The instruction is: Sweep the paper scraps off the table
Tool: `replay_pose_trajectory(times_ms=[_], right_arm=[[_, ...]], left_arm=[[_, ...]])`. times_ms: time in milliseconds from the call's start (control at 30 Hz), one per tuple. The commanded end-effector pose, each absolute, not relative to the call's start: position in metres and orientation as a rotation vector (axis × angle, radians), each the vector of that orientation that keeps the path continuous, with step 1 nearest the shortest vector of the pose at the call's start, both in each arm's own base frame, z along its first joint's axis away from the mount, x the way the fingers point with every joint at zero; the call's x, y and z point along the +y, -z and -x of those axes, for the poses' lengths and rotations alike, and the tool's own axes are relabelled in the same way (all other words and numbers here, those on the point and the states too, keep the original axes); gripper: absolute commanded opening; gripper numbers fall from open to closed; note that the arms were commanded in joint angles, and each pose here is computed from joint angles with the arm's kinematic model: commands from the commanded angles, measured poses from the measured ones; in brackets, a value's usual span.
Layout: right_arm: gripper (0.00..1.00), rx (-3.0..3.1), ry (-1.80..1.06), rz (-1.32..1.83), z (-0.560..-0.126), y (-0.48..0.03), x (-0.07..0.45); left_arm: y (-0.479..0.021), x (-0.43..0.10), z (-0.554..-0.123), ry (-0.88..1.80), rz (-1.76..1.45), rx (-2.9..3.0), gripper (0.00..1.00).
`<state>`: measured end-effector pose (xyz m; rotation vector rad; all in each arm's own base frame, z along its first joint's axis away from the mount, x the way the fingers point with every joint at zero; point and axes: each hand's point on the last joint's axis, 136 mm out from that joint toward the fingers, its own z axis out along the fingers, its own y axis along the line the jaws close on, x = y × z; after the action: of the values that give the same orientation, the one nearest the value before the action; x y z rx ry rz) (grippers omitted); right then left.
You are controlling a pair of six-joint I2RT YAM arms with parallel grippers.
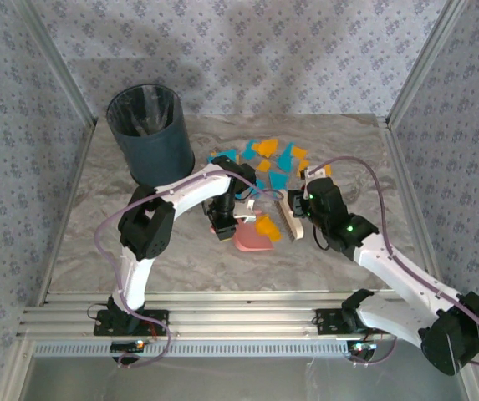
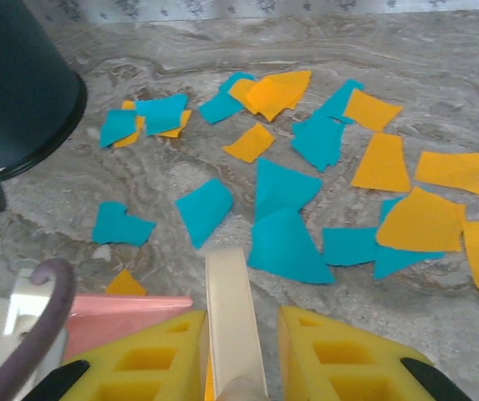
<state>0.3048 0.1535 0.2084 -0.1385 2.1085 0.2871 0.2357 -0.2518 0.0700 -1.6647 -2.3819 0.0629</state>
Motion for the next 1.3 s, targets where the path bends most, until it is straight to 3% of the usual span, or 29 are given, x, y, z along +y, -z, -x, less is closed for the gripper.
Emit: replay_pose_trajectory(times_ms=[0, 400, 667, 1267], right_arm=[[0.00, 2.117, -0.212, 0.082, -0.307, -0.204, 0.144], [0.00, 2.153, -0.199, 0.132, -0.307, -0.185, 0.162], [0.00, 2.178, -0.342, 0.145, -0.303, -0.172, 0.184], [0.00, 2.129, -0.523, 0.055, -0.301, -0.193, 0.180]], left_arm=[[-0.071, -0.245, -0.229, -0.062, 1.628, -2.367, 0.00], [-0.070, -0.244, -0.228, -0.067, 1.629, -2.364, 0.00], [-0.068, -0.243, -0.226, -0.071, 1.622, -2.358, 0.00], [-0.063, -0.239, -0.228, -0.052, 1.617, -2.355, 0.00]])
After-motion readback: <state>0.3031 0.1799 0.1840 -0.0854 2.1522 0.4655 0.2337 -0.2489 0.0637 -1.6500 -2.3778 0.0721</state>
